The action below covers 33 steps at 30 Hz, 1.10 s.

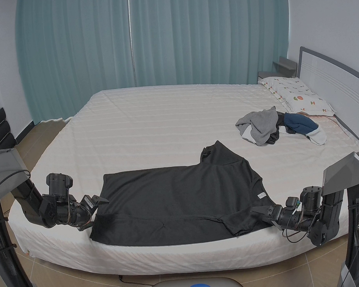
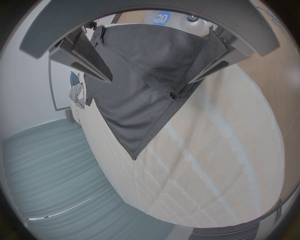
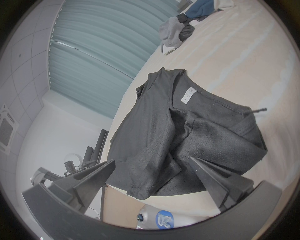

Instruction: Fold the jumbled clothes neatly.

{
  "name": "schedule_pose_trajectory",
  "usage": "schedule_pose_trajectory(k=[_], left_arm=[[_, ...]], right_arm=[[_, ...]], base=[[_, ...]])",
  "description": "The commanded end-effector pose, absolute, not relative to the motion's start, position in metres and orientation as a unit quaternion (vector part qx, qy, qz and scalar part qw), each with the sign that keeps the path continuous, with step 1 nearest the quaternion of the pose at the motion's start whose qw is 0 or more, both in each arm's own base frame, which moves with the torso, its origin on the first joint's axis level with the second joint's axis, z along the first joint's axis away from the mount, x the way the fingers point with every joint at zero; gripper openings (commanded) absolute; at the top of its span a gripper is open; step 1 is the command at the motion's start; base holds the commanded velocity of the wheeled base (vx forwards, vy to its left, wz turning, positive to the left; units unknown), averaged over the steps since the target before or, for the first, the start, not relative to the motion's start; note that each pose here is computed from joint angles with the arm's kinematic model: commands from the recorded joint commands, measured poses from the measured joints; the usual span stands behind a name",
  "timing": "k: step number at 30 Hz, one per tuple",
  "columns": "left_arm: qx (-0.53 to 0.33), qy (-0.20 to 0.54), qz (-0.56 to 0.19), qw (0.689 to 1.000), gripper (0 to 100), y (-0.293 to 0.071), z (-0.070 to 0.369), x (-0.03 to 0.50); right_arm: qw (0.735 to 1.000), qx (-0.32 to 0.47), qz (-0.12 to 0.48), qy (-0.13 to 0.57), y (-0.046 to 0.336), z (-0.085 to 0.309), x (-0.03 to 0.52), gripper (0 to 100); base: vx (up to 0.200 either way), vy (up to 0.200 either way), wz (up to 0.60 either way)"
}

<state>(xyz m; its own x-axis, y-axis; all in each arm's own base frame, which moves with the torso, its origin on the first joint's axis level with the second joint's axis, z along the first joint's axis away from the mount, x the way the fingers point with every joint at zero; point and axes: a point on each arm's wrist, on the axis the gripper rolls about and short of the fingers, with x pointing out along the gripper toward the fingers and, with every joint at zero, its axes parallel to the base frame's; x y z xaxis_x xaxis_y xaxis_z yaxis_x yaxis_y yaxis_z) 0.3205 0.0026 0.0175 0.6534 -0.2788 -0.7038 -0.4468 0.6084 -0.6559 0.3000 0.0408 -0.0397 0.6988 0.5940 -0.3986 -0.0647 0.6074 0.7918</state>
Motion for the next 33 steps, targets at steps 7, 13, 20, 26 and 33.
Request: schedule_pose_trajectory(k=[7,13,20,26,33], left_arm=[[-0.433,0.394,0.044,0.809,100,0.003,0.006,0.337],[-0.418,0.388,0.044,0.82,100,-0.003,0.0,0.341],[-0.378,0.387,0.074,0.837,0,-0.006,-0.012,0.345],[-0.372,0.382,0.075,0.843,0,-0.009,-0.016,0.345],[-0.366,0.368,0.098,0.849,0,-0.006,-0.02,0.347]], right_arm=[[0.825,0.433,0.187,0.311,0.034,-0.026,0.305,100],[0.826,0.433,0.186,0.31,0.034,-0.027,0.306,100],[0.826,0.431,0.184,0.312,0.034,-0.027,0.304,100],[0.827,0.431,0.18,0.312,0.033,-0.027,0.303,100],[0.828,0.431,0.18,0.311,0.033,-0.023,0.3,100]], base=[[0.0,0.0,0.0],[0.0,0.0,0.0],[0.0,0.0,0.0],[0.0,0.0,0.0],[0.0,0.0,0.0]])
